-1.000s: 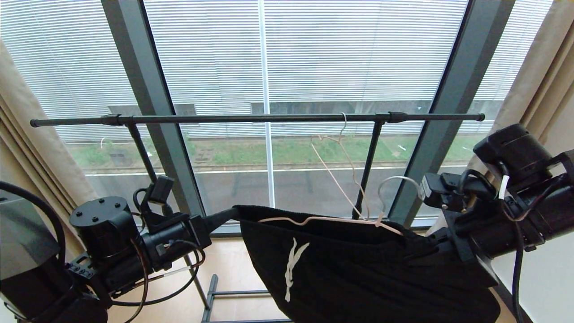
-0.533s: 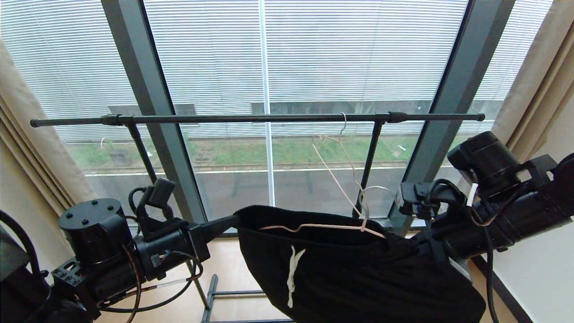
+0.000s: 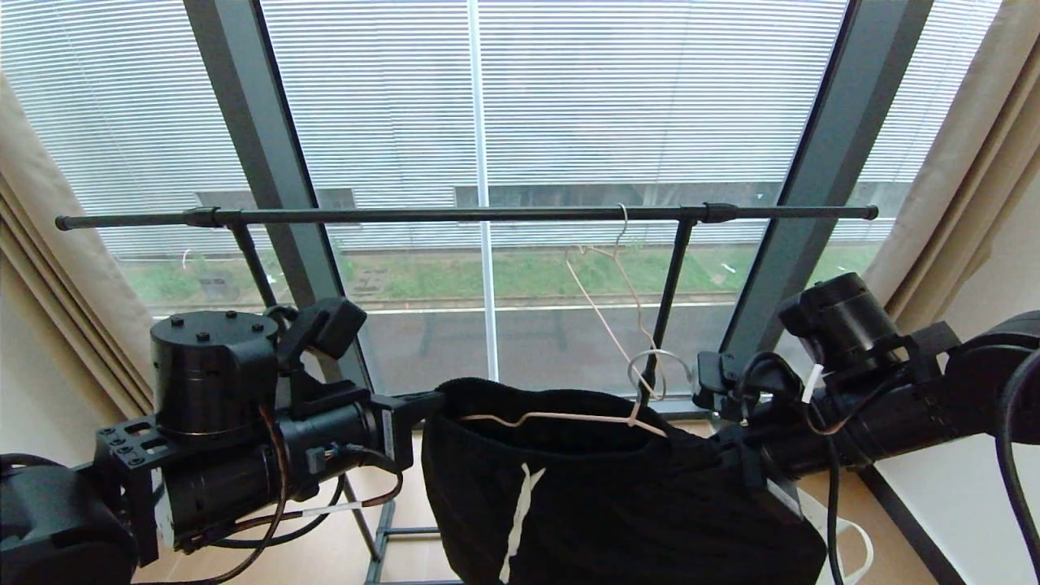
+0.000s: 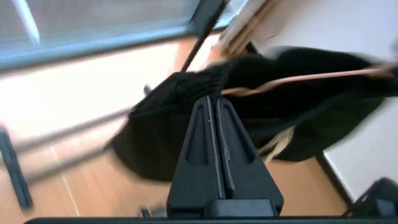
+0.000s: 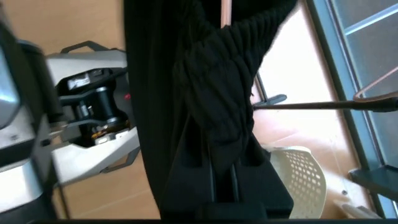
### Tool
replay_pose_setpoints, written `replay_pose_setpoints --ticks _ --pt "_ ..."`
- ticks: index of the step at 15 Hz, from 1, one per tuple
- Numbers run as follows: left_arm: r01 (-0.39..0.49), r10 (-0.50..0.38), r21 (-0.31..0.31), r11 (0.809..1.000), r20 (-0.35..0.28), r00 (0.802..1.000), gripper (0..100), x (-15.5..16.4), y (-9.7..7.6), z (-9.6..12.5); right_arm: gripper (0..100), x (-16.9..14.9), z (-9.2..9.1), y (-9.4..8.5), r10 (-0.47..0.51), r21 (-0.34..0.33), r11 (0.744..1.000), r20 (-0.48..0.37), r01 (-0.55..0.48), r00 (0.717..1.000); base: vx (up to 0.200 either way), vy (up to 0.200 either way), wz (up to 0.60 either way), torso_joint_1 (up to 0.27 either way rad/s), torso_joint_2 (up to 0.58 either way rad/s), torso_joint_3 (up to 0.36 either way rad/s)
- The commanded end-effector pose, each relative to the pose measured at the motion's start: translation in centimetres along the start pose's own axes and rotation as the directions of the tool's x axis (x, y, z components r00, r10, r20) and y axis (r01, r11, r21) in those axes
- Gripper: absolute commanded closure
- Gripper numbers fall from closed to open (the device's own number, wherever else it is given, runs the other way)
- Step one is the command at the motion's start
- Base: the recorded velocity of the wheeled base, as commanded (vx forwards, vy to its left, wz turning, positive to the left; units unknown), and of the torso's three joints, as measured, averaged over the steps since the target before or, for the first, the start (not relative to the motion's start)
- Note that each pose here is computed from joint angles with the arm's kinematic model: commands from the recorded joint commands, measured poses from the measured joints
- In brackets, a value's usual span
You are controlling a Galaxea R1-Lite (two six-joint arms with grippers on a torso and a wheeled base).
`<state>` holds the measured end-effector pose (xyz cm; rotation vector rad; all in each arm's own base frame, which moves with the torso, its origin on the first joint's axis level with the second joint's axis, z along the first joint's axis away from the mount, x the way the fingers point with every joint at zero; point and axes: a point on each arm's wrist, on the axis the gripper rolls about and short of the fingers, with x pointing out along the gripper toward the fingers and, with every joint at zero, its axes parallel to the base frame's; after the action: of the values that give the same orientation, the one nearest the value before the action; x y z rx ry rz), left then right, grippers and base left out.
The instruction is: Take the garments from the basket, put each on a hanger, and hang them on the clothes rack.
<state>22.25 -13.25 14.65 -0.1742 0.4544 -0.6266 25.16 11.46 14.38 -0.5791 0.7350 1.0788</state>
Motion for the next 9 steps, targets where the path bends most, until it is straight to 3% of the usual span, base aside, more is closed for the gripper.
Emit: replay_pose_setpoints --ticks 1,3,5,9 --pt "0.031 -0.031 0.054 0.998 -0.010 0.999 100 -0.3 -1.7 1.0 100 0.9 -0.9 0.4 0.018 0.006 1.000 -0.013 -0.017 1.000 0.000 0.000 0.00 0.000 0.00 0.000" --pt "0.013 -0.010 0.064 0.998 -0.037 0.999 100 0.0 -2.5 1.8 100 0.7 -0.8 0.4 0.002 -0.005 1.000 0.005 -0.002 1.000 0.000 0.000 0.00 0.000 0.00 0.000" --pt "0.006 0.003 0.117 0.993 -0.073 0.997 100 0.2 -3.0 2.8 100 0.5 -0.6 0.3 -0.016 -0.017 1.000 0.024 0.016 1.000 0.000 0.000 0.00 0.000 0.00 0.000" --pt "-0.075 0.092 0.157 0.985 -0.105 0.990 100 1.3 -4.4 4.2 100 -0.5 -0.6 1.0 -0.062 -0.044 0.997 0.081 0.066 0.995 0.000 0.000 0.00 0.000 0.00 0.000"
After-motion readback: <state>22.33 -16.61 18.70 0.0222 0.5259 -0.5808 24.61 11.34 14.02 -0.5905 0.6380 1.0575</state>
